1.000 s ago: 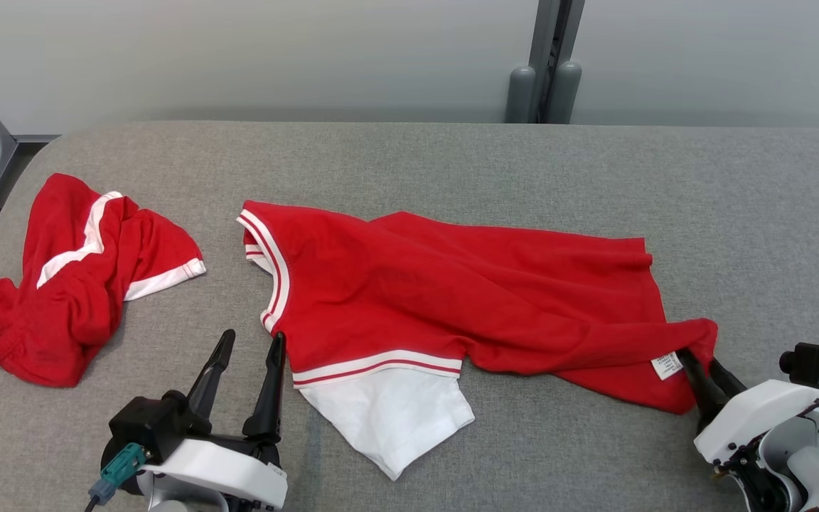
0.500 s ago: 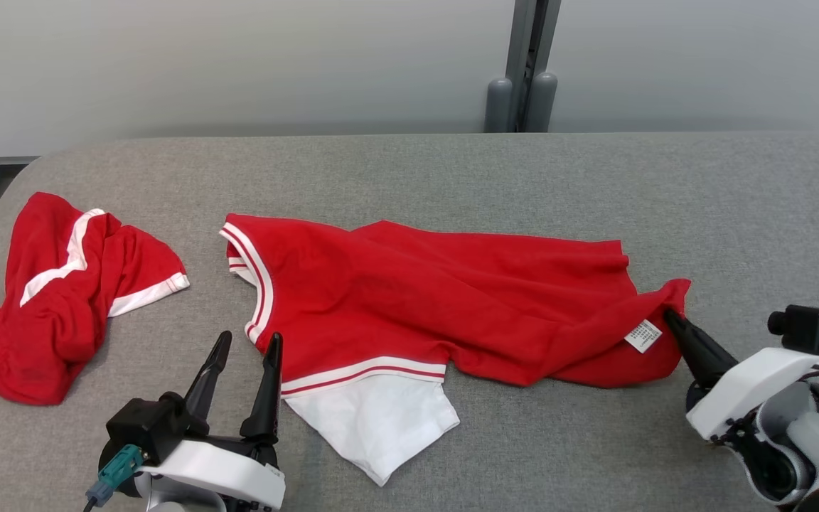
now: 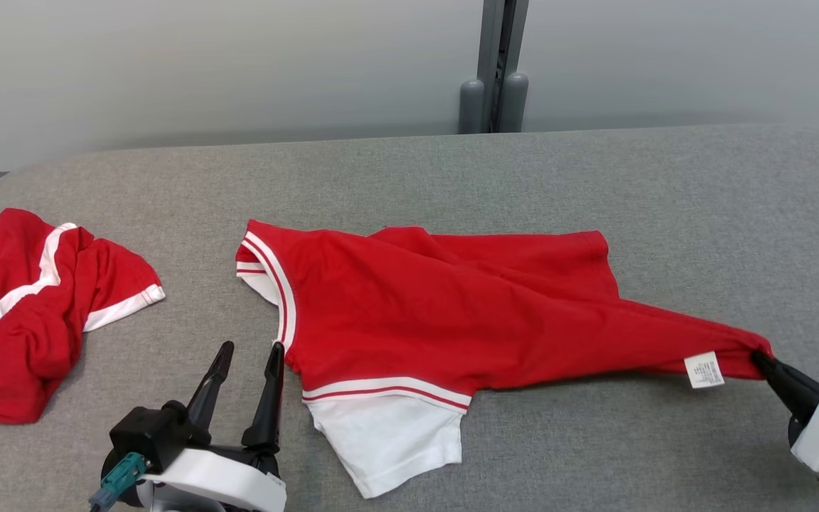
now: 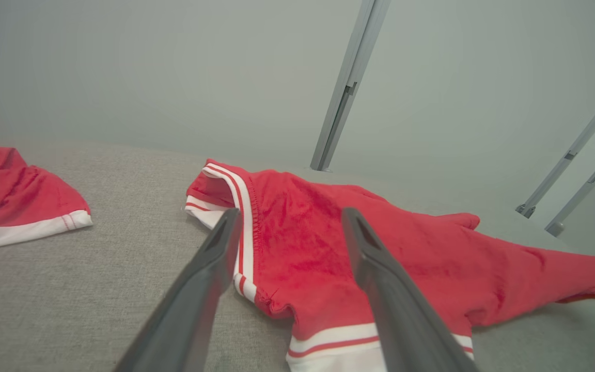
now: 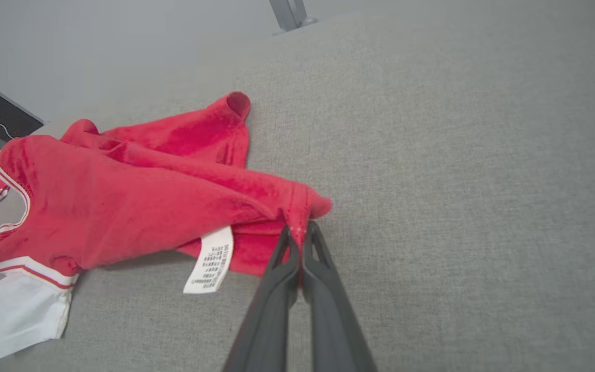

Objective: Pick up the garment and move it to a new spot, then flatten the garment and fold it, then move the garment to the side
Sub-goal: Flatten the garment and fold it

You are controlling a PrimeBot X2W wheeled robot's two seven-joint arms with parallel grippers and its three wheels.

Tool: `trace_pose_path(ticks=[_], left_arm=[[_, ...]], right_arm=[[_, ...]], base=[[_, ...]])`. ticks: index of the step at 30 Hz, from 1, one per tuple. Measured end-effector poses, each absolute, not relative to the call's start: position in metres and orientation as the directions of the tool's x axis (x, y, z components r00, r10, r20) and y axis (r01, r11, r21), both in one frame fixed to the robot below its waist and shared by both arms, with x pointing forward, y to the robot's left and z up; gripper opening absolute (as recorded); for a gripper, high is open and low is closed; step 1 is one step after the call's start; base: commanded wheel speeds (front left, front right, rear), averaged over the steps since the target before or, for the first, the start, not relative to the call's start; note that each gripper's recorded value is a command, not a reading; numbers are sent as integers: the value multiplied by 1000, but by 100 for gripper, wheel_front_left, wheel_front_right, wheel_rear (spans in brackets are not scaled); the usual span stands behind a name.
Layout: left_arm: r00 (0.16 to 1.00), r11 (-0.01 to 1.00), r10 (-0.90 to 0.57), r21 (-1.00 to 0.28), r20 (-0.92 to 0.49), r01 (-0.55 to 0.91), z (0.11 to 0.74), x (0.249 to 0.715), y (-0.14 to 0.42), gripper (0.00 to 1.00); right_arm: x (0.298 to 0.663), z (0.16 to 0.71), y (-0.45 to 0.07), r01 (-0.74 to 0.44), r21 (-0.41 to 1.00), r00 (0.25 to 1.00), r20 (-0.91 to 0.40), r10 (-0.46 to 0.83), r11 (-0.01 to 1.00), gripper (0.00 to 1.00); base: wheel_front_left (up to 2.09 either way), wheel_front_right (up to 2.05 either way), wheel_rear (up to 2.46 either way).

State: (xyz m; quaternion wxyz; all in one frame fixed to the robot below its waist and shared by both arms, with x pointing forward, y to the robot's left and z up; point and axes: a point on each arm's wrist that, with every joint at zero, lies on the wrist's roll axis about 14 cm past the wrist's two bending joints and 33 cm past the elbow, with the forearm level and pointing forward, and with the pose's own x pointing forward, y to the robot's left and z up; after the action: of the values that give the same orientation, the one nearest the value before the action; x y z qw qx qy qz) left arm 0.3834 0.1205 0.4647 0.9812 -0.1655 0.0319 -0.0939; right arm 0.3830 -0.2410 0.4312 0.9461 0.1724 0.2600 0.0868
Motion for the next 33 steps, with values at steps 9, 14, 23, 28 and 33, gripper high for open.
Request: trace_pose_path(ticks=[9, 14, 23, 28, 33], left_arm=[[977, 926, -208, -329, -39, 184, 462, 382, 117, 100], [978, 929, -205, -325, -44, 180, 461, 381, 119, 100], [979, 931, -201, -318, -39, 179, 463, 380, 122, 100], [978, 931, -204, -317, -36, 182, 464, 381, 121, 100], [978, 930, -206, -317, -33, 185, 465, 383, 119, 100]], right_arm=[[350, 388, -253, 3, 329, 748, -627, 217, 944, 0], [350, 382, -243, 12, 344, 739, -636, 224, 939, 70], [354, 395, -260, 33, 315, 773, -610, 175, 949, 100], [365, 427, -287, 47, 260, 859, -504, 94, 964, 100], [381, 466, -288, 31, 237, 939, -340, 53, 971, 100]], base=[[0, 0, 0], [0, 0, 0], [0, 0, 0], [0, 0, 0], [0, 0, 0]])
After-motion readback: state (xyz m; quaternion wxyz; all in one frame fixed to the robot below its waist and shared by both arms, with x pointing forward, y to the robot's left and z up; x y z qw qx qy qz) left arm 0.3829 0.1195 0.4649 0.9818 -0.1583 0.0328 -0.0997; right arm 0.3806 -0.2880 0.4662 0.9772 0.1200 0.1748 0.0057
